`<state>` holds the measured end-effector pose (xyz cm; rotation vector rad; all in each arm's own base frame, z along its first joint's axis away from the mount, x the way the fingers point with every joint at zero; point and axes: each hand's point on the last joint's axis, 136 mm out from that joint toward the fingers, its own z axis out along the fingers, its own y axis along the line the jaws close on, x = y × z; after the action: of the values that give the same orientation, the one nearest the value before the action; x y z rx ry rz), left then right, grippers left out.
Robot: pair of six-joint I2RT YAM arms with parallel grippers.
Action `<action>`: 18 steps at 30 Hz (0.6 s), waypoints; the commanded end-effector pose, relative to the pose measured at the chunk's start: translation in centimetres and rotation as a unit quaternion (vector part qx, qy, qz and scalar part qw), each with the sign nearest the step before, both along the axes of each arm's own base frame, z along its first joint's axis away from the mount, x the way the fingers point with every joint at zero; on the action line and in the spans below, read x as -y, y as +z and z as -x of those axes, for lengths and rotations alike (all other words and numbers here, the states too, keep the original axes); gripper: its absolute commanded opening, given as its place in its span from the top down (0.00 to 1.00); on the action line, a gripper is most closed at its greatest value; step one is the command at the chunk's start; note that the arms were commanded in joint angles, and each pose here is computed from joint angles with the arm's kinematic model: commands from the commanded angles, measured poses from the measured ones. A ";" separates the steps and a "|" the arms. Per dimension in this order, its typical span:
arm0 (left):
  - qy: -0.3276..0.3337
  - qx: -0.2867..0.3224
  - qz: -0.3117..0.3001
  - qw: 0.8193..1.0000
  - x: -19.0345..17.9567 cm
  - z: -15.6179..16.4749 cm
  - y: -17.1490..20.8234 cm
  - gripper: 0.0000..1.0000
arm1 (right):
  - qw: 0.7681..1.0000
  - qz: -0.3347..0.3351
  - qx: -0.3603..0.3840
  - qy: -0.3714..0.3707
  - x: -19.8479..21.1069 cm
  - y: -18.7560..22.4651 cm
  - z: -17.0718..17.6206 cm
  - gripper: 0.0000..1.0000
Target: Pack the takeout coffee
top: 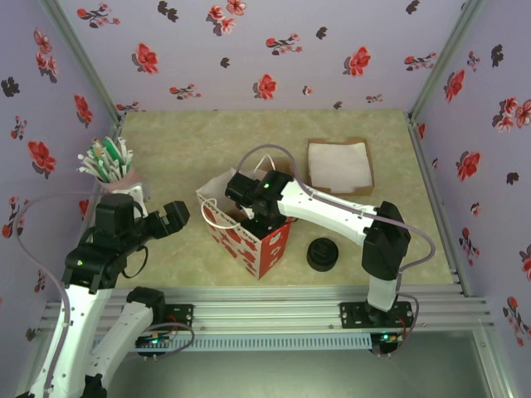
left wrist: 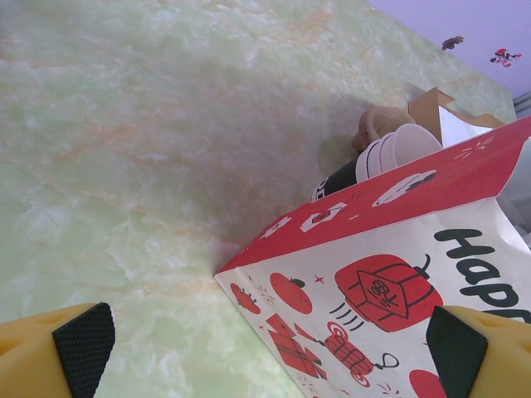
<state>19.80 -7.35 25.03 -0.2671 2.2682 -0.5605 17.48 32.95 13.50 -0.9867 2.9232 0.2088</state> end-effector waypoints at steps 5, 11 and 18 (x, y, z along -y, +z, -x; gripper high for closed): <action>-0.001 0.015 -0.003 1.000 0.0 -0.3 0.6 0.01 | 0.999 0.040 -0.033 -0.008 0.7 -2.9 0.7 0.33; -0.001 0.017 -0.004 1.000 0.0 -0.2 0.7 0.01 | 0.999 0.042 -0.022 -0.006 0.6 -2.0 0.6 0.27; 0.000 0.015 -0.004 1.000 0.0 -0.3 0.4 0.01 | 0.999 0.042 -0.015 -0.003 0.4 -1.2 0.6 0.23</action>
<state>19.79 -7.36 25.04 -0.2666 2.2680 -0.5608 17.29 33.18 13.50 -0.9979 2.9337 0.1913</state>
